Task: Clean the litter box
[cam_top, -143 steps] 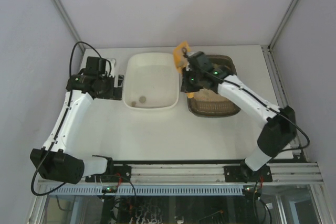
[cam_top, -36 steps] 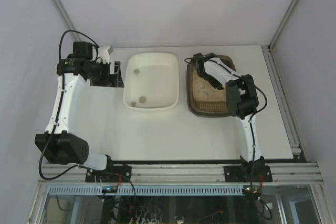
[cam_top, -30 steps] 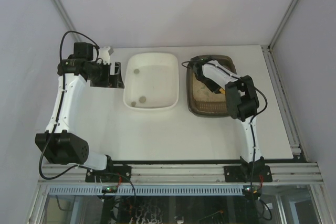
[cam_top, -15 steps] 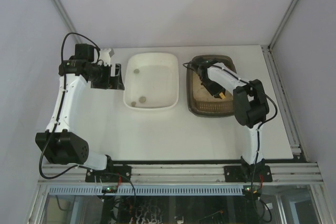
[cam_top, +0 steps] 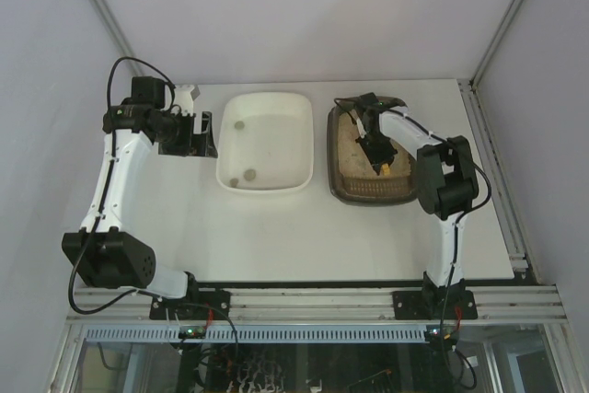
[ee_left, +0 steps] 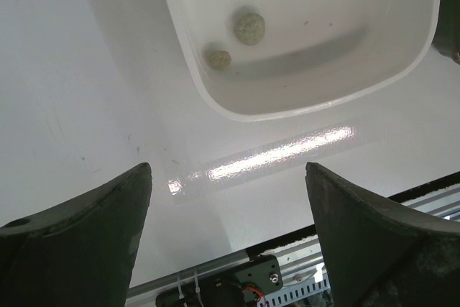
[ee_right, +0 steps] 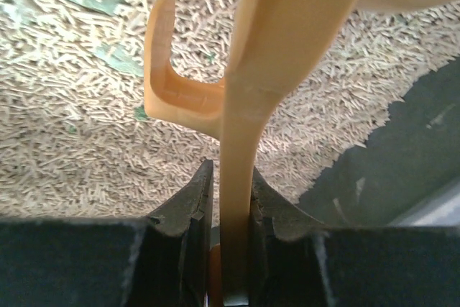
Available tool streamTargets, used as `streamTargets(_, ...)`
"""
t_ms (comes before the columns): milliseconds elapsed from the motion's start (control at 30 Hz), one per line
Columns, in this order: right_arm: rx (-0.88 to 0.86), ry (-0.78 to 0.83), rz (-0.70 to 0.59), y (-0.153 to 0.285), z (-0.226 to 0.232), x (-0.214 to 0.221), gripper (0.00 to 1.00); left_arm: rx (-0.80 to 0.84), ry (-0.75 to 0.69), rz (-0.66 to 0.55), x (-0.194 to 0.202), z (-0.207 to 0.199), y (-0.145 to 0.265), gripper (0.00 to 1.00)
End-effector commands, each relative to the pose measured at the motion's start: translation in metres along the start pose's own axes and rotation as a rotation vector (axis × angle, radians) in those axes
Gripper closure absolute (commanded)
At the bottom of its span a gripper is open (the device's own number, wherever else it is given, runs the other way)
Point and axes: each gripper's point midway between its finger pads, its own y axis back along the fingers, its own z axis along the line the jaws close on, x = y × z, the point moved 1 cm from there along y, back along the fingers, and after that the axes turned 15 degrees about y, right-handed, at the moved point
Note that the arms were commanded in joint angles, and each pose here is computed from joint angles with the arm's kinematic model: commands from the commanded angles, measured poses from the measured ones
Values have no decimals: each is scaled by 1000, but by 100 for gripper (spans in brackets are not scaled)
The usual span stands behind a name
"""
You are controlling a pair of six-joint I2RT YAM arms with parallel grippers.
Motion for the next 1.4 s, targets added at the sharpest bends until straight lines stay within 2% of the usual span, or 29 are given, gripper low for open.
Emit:
streamTargets(0,-168,-39,-139,4,18,-26,100,12,-3,-37,-6,-3,8,8)
streamTargets(267,-421,-231,-274,12,12,-36,100,14,0,-38,-6,-4,9,8)
streamTargets(633,-574,-345,-407,28,4,-34,100,29,5,-26,-5,-6,6,9)
streamTargets(967,-553,-394,-433,38,-4,-22,100,50,-5,-7,-1,-8,4,9)
streamTargets(1367,-608,-439,-526,61,22,-3,100,67,-18,-6,7,-11,7,10)
